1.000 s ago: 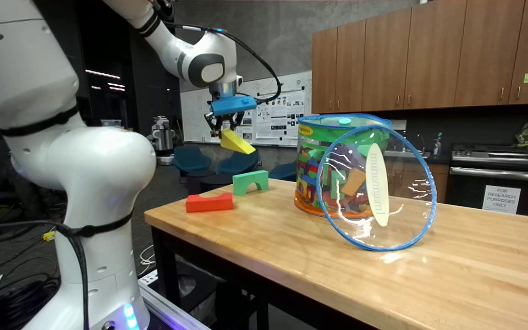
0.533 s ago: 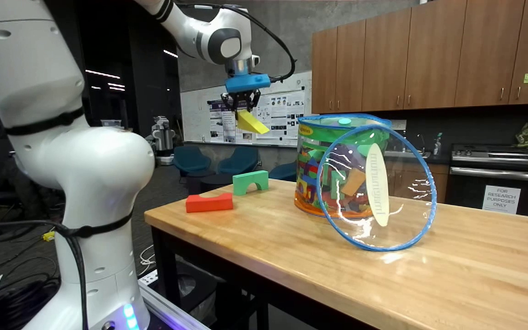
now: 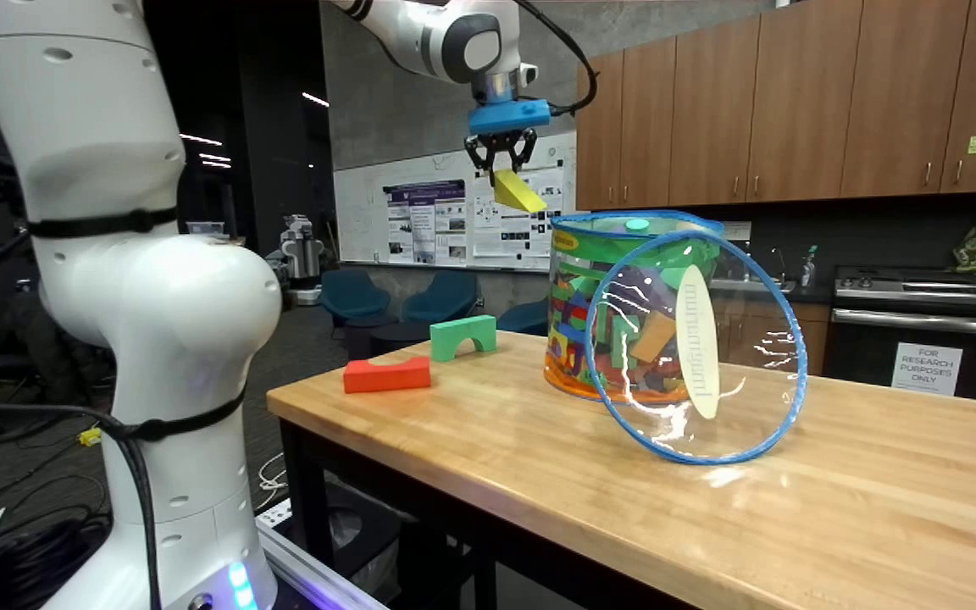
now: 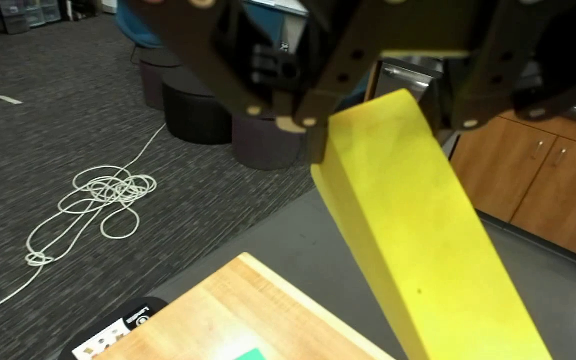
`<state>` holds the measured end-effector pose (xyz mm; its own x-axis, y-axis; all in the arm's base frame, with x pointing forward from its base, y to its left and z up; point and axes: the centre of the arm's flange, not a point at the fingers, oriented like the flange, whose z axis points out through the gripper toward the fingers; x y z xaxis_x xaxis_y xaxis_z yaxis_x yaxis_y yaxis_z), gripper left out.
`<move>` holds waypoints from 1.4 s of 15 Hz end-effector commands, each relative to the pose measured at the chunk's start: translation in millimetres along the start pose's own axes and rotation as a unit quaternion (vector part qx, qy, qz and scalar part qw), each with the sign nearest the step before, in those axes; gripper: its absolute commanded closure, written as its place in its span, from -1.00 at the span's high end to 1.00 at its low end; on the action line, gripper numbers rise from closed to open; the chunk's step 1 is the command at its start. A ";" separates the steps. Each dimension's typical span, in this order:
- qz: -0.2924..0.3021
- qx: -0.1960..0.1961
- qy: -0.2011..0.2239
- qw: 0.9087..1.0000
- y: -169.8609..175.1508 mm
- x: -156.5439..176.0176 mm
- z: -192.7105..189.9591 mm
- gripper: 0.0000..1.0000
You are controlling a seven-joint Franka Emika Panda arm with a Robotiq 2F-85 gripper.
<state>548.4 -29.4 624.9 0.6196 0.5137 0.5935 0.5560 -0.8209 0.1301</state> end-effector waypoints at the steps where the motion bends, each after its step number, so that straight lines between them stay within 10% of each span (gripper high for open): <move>1: 0.052 -0.019 -0.006 0.998 59.9 17.6 -1.4 -0.62; 9: 0.144 -0.043 -0.018 0.989 144.4 -30.4 4.0 -0.62; 21: 0.213 0.004 0.022 0.977 136.9 -56.5 -11.7 -0.62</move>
<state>596.0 -172.0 611.2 0.7730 0.1429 0.6181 0.2721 -0.9548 -0.1196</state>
